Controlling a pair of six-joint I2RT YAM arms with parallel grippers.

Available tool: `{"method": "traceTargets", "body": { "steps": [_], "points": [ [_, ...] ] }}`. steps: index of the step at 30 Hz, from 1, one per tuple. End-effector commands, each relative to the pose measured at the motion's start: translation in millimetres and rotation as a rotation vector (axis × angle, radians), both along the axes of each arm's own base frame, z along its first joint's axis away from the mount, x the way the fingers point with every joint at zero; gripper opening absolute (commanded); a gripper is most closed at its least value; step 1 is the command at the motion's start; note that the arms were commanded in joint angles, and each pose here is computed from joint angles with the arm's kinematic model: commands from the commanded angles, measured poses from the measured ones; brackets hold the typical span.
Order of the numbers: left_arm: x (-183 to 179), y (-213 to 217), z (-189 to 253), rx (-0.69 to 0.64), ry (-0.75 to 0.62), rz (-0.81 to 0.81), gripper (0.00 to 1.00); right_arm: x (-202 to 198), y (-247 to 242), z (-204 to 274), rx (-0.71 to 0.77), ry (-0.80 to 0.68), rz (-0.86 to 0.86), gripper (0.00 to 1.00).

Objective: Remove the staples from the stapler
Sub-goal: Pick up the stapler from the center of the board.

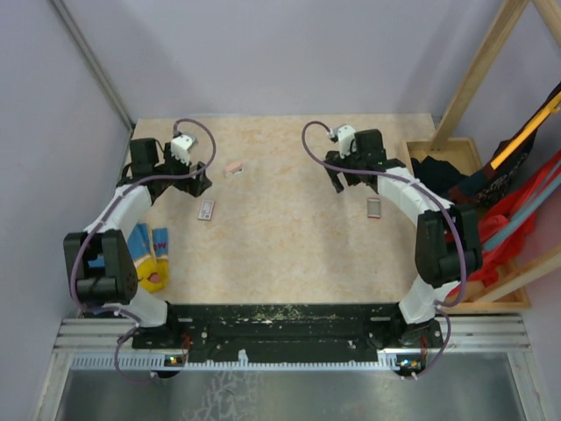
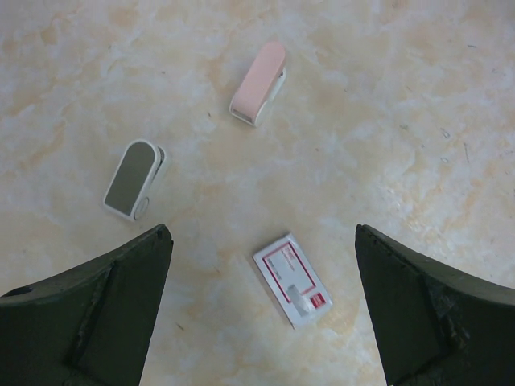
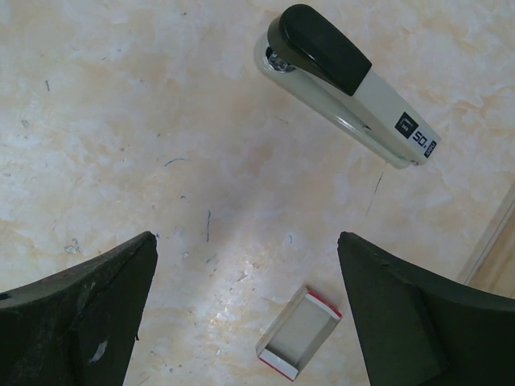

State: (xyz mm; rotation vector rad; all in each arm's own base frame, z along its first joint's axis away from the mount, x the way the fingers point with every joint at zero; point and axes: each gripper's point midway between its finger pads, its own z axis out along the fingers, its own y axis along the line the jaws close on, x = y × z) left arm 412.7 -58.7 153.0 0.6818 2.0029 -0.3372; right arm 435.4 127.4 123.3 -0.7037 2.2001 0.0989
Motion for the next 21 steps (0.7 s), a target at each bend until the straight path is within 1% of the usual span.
{"method": "traceTargets", "body": {
  "steps": [1,6,12,16,21],
  "points": [
    [38,-13,8,0.025,-0.065,-0.086,1.0,-5,17,9,0.03,-0.02,0.085,0.94],
    [78,-24,-2,0.05,-0.061,-0.124,1.0,-15,30,6,0.073,0.013,0.169,0.94],
    [112,-41,-26,0.109,-0.036,-0.17,0.98,-25,39,2,0.098,0.041,0.236,0.93],
    [123,-57,-40,0.142,-0.021,-0.222,0.95,-32,45,1,0.115,0.059,0.279,0.93],
    [122,-80,-54,0.141,0.006,-0.314,0.9,-39,52,0,0.129,0.075,0.321,0.92]
  ]
}}
